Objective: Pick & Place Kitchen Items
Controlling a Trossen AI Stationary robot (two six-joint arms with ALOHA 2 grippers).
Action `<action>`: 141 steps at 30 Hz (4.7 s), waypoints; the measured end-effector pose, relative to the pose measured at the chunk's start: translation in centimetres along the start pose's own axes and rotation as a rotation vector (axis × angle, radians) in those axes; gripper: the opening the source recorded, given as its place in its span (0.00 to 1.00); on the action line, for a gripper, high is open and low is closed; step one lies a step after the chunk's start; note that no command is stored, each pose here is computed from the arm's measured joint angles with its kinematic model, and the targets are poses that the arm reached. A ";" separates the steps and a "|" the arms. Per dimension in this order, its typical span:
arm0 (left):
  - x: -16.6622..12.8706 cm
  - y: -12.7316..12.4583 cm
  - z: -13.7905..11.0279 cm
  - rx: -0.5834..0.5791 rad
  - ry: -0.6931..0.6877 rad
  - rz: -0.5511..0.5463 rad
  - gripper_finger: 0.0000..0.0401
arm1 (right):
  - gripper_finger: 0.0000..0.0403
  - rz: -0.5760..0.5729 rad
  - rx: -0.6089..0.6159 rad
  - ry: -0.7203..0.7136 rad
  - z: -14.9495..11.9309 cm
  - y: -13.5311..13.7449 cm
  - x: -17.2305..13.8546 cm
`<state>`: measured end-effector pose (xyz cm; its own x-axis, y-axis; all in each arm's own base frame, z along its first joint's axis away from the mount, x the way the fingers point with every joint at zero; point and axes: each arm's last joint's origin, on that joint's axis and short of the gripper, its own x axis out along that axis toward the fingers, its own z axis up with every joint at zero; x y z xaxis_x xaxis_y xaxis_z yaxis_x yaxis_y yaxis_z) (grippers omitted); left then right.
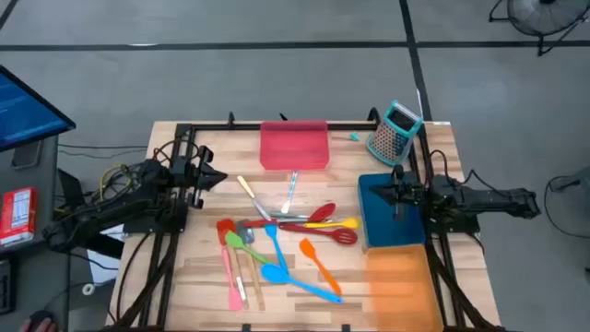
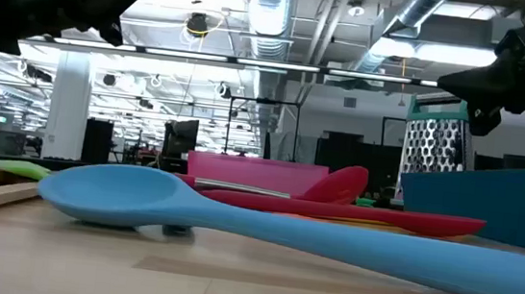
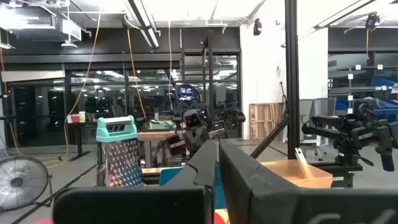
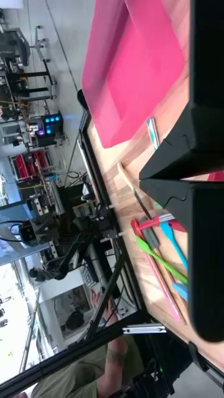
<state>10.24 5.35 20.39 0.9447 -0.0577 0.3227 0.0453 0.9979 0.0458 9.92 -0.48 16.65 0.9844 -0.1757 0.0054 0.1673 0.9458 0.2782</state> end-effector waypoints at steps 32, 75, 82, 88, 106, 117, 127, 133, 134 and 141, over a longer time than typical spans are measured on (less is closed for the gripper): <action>0.0 0.0 0.0 0.000 0.000 0.000 0.02 | 0.00 0.000 0.000 0.000 0.0 0.0 0.0; 0.0 0.2 0.6 -0.563 -0.098 0.070 0.02 | 0.00 -0.046 -0.103 -0.015 0.1 -0.3 0.0; -0.1 0.5 0.7 -0.550 -0.152 0.166 0.02 | 0.00 -0.047 -0.044 -0.024 0.2 -0.3 0.0; -0.2 0.9 0.9 -0.678 -0.266 0.283 0.02 | 0.00 -0.043 0.127 -0.028 0.2 -0.2 0.0; 10.7 0.9 13.7 -0.649 0.057 0.041 0.00 | 0.00 -0.042 0.150 -0.031 0.2 -0.2 0.0; 13.7 1.2 17.4 -0.611 0.406 0.262 0.03 | 0.00 -0.040 0.178 -0.037 0.3 -0.2 0.0; 13.3 0.3 12.2 -0.694 0.904 0.331 0.25 | 0.00 -0.037 0.178 -0.040 0.3 -0.2 0.0; 14.7 -1.8 8.9 -0.388 1.161 0.130 0.36 | 0.00 -0.035 0.178 -0.038 0.3 -0.2 0.0; 14.9 -2.2 8.4 -0.315 1.192 0.090 0.37 | 0.00 -0.034 0.178 -0.039 0.3 -0.2 0.0; 15.8 -2.8 4.9 -0.052 1.336 -0.082 0.44 | 0.00 -0.035 0.178 -0.038 0.3 -0.2 0.0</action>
<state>23.42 1.54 30.00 0.5279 -0.0750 -0.8460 0.1012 0.9946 -0.0250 9.89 -0.74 16.88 0.9750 -0.2206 0.0281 0.1855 0.8765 0.4442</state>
